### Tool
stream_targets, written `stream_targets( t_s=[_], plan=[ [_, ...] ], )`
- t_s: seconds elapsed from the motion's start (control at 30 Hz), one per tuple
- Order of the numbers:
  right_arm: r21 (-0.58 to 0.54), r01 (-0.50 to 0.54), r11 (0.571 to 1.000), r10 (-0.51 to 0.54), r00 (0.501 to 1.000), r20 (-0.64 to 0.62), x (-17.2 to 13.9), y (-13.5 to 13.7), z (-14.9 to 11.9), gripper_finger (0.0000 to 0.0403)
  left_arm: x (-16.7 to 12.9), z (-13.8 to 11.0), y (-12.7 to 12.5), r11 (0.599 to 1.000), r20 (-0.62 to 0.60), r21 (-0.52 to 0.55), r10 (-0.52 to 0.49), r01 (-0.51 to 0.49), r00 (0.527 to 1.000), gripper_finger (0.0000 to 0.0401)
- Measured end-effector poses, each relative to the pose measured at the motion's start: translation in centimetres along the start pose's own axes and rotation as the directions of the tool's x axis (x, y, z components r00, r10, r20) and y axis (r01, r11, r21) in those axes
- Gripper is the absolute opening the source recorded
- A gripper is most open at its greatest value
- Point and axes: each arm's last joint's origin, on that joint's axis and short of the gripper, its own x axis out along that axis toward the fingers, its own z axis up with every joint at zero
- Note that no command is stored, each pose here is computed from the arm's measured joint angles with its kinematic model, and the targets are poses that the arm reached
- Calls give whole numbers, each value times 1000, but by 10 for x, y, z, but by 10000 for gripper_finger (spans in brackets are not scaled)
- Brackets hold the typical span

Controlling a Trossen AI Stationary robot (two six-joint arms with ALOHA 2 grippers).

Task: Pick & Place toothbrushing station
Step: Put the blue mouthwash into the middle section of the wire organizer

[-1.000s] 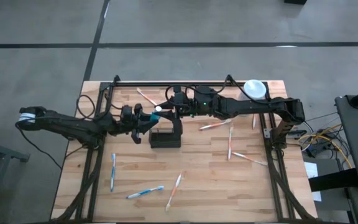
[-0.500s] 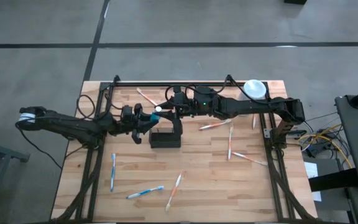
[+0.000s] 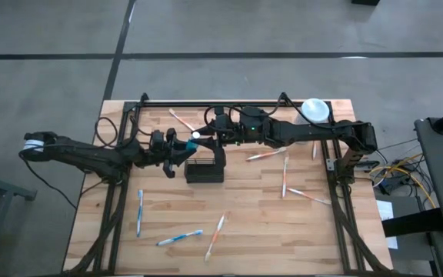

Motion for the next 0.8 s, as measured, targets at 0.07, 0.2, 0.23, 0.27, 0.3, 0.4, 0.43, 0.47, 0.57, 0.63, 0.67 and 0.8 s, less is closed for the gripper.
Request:
stream_targets(
  t_s=[0.07,0.2,0.23,0.27,0.3,0.4,0.43,0.47,0.57,0.63,0.67,0.8],
  plan=[
    [-1,0,1000,0,1000,0,0,0,0,97,0,0,0,1000,-1,0,0,0,1000,120],
    [0,1,1000,-1,1000,-1,0,0,0,98,0,0,0,999,0,-38,2,-2,1000,120],
    [1,0,1000,0,1000,-1,0,0,0,98,0,0,0,999,-1,-47,3,-3,1000,120],
    [1,1,1000,-1,1000,-1,0,0,0,98,0,0,0,999,-1,-50,3,-3,1000,120],
    [1,1,1000,-1,1000,-1,0,0,0,98,0,0,0,999,-2,-46,3,-3,1000,120],
    [0,1,1000,-1,1000,-3,0,0,0,98,0,-1,0,999,-6,-35,5,-5,1000,122],
    [0,1,1000,-1,1000,-4,0,0,-1,98,0,-1,0,999,-8,-35,6,-6,1000,124],
    [0,1,1000,-1,1000,-5,0,0,-1,98,0,-1,1,999,-12,-35,8,-8,1000,126],
    [-6,2,1000,-2,1000,-6,0,0,-1,98,0,-2,1,999,-18,-39,9,-10,1000,138],
    [-6,1,1000,-1,1000,-5,0,0,-1,98,0,-2,1,999,-26,-37,-6,5,1000,148],
    [-6,1,1000,-1,1000,-5,0,0,-1,98,0,-2,1,999,-30,-39,-9,7,1000,153],
    [-6,1,1000,-1,1000,-4,0,0,-1,98,0,-2,0,999,-32,-42,-18,17,999,173]
  ],
)
